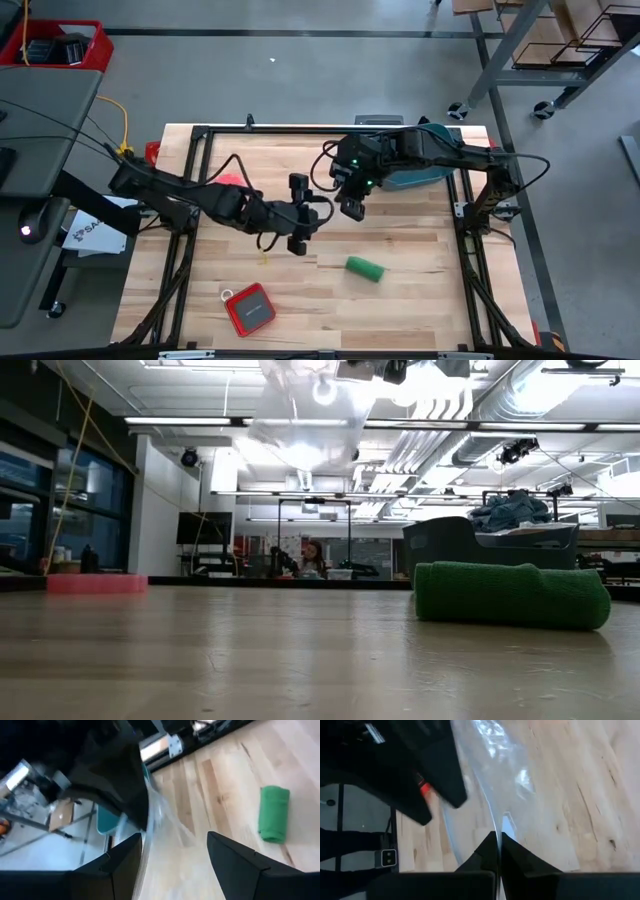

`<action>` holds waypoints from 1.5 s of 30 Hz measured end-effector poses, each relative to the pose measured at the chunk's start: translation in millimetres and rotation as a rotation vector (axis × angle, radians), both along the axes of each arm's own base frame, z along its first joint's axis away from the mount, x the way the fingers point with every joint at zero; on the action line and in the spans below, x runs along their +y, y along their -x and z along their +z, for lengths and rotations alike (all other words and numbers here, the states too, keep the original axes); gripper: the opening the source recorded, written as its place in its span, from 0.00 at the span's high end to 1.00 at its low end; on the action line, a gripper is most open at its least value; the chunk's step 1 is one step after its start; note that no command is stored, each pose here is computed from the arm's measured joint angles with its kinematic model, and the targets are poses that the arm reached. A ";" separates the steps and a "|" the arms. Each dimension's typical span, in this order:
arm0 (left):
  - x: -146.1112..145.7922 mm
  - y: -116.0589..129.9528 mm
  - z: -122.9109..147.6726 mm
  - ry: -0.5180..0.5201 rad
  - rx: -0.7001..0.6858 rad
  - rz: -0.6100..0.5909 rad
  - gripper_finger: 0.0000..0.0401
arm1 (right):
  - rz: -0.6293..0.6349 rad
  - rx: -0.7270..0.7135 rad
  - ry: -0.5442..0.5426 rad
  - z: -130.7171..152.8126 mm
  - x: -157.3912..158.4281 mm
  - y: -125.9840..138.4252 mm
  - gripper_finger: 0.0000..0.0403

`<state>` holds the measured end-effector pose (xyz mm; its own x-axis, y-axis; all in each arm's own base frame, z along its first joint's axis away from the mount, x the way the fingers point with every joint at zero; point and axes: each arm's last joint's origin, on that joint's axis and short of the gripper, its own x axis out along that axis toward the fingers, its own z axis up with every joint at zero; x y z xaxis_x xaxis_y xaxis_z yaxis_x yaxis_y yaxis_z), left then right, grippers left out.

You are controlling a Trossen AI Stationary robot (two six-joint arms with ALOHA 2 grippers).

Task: Roll bandage
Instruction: Put the rolled green bandage into the transparent zip bag

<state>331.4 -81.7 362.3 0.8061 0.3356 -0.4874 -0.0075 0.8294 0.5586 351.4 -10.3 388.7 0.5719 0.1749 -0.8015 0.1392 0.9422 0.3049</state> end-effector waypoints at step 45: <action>-23.1 16.8 20.4 0.232 -0.041 0.046 0.80 | -0.209 0.000 0.036 0.7 -7.2 -1.6 1.00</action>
